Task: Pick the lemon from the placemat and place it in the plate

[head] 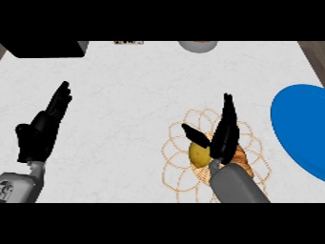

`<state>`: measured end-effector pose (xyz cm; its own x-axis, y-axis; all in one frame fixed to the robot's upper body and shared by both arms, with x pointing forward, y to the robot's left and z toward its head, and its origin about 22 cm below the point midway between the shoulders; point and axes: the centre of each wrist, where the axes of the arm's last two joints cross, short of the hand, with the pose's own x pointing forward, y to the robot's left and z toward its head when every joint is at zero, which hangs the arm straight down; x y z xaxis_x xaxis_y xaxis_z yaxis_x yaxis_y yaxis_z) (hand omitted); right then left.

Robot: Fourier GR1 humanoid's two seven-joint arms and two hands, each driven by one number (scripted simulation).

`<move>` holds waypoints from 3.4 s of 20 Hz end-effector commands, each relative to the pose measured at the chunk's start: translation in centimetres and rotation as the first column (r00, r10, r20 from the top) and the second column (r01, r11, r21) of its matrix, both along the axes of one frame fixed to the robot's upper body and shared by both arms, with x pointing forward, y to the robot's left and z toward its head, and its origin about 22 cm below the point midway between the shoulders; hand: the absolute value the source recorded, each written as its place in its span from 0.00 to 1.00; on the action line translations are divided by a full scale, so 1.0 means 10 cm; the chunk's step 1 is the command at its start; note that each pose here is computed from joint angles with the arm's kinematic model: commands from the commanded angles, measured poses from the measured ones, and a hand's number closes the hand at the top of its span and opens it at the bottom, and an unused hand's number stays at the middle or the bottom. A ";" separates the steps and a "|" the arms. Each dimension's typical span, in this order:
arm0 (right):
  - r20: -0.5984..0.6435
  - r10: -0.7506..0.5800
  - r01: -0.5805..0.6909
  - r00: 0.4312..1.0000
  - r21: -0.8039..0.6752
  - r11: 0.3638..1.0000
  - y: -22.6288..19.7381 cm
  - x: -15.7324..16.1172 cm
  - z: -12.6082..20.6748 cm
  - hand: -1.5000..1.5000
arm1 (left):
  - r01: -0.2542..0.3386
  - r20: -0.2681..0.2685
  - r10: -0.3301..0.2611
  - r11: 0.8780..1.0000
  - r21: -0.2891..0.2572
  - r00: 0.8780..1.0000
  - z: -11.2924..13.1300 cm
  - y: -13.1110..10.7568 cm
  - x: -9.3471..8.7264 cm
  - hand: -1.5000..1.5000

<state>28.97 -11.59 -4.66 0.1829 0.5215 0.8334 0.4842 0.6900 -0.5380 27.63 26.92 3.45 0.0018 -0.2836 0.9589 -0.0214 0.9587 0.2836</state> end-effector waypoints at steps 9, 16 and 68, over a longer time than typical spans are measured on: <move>-0.396 -0.082 0.011 0.915 -0.178 0.984 0.22 0.10 0.13 0.00 | -0.041 -0.042 0.041 0.999 0.004 0.998 0.00 0.03 0.10 0.50; -0.582 -0.155 0.028 0.798 -0.221 0.975 0.47 0.12 0.72 0.00 | -0.037 -0.042 0.037 0.999 0.007 0.998 0.06 0.08 0.15 0.50; -0.663 -0.133 -0.223 0.737 -0.424 0.878 -1.56 -0.54 0.52 1.00 | -0.035 -0.022 0.035 0.999 -0.011 0.999 -0.03 0.07 0.18 0.50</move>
<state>25.24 -19.60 0.43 0.6129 0.7384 0.2812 -0.0710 0.4059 -0.9111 29.82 26.60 3.52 0.0173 -0.2751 0.9613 -0.0212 0.9611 0.2754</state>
